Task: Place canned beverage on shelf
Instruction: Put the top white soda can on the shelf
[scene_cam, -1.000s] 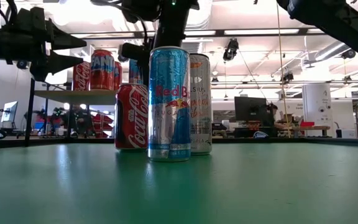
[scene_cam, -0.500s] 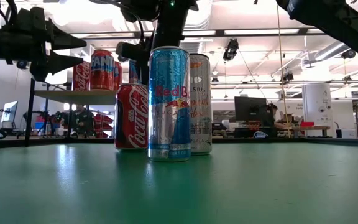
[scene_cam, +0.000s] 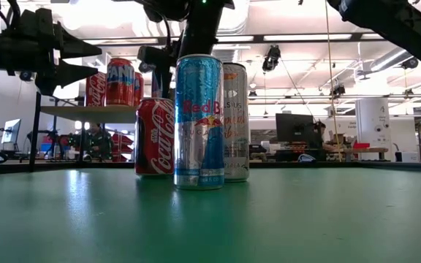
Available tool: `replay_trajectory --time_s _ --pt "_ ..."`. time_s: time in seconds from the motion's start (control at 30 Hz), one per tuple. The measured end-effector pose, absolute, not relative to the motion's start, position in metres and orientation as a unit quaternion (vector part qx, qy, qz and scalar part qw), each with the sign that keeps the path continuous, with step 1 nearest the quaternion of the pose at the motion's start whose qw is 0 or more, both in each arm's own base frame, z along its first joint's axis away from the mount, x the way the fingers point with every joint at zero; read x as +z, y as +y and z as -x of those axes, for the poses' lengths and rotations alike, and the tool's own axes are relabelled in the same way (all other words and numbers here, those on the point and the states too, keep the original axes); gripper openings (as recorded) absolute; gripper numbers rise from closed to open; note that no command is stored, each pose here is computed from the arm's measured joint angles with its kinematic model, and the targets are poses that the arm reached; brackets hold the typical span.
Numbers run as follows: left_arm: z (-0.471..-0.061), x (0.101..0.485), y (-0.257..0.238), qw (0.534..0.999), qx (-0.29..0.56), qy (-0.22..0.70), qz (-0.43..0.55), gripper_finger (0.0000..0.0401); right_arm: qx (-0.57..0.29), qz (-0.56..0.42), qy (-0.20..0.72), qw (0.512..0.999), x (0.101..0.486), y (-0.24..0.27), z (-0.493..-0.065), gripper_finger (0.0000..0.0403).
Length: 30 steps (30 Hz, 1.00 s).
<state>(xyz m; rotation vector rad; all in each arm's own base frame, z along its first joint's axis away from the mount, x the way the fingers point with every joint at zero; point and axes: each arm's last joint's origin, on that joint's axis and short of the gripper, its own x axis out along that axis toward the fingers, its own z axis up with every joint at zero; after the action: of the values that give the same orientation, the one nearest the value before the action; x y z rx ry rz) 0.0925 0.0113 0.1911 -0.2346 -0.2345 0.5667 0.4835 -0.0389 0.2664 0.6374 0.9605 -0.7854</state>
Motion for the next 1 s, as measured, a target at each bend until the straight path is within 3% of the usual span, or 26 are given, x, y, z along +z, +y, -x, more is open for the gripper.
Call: replay_trajectory --time_s 0.23,0.37,0.63,1.0 --pt "-0.092 0.191 0.011 0.947 0.278 -0.115 0.115 0.0302 -0.328 -0.315 0.453 0.767 0.298 -0.028 -0.465 0.0368" --pt "-0.092 0.191 0.011 0.947 0.278 -0.115 0.115 0.0302 -0.325 -0.341 0.478 0.741 0.312 -0.027 -0.449 0.0356" --pt "-0.093 0.191 0.011 0.947 0.279 -0.115 0.115 0.0302 -0.298 -0.340 0.496 0.742 0.317 -0.038 -0.434 0.0279" --pt "-0.093 0.191 0.011 0.947 0.278 -0.115 0.115 0.0302 -0.276 -0.339 0.419 0.796 0.310 -0.035 -0.377 0.0164"
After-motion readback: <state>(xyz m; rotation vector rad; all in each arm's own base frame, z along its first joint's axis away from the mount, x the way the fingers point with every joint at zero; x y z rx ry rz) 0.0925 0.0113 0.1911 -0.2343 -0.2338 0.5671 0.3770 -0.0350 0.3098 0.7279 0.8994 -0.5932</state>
